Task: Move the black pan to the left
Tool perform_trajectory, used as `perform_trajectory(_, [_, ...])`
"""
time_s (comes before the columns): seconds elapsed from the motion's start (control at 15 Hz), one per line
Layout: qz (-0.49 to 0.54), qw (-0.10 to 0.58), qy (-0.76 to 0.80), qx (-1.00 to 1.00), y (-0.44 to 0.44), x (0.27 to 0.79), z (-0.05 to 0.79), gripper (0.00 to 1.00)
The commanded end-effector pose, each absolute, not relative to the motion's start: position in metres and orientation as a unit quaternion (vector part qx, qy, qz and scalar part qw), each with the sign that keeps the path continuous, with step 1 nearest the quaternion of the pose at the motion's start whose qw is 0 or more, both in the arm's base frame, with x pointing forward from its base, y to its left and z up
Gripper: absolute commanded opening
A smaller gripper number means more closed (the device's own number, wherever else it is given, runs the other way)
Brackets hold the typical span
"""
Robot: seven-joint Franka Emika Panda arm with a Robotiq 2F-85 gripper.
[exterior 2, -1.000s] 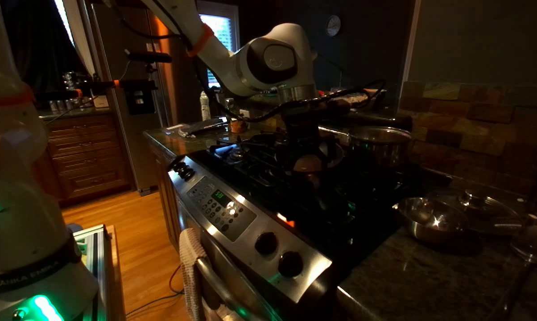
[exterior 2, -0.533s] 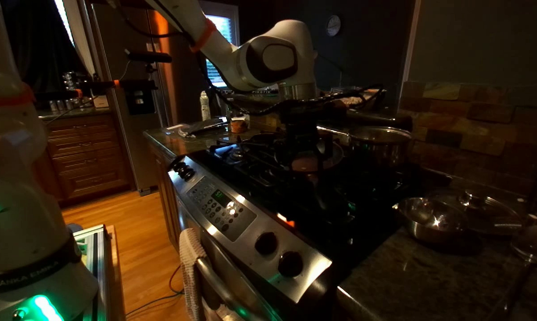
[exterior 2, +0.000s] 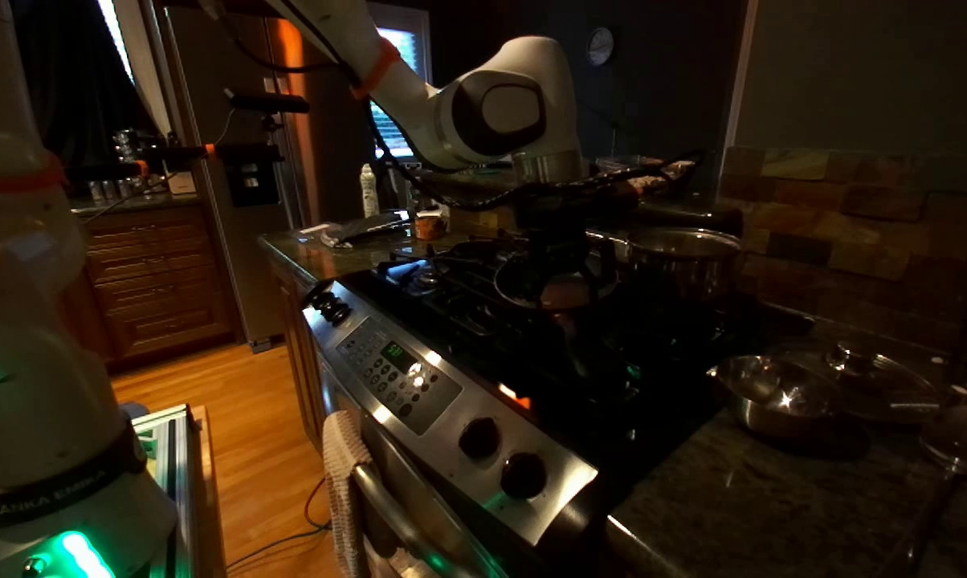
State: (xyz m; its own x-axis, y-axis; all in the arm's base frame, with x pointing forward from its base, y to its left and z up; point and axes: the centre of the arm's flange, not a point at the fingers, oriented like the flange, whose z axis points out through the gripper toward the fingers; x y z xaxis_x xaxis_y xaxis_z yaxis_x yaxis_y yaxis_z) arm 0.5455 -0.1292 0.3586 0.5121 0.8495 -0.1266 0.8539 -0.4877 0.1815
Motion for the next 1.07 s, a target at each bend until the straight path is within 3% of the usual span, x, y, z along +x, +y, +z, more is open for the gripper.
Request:
perform_trajectory(0.0, [-0.001, 0.111, 0.483, 0.868, -0.135, 0.551, 0.348, 0.77])
perform_trajectory(0.27, [-0.004, 0.103, 0.479, 0.872, -0.137, 0.551, 0.34, 0.75])
perform_trajectory(0.4, [-0.006, 0.1, 0.478, 0.873, -0.136, 0.552, 0.339, 0.6])
perform_trajectory(0.53, [-0.006, 0.098, 0.478, 0.873, -0.136, 0.552, 0.34, 0.37])
perform_trajectory(0.67, [-0.005, 0.098, 0.48, 0.872, -0.135, 0.552, 0.343, 0.22])
perform_trajectory(1.0, [-0.003, 0.099, 0.486, 0.868, -0.13, 0.55, 0.35, 0.21])
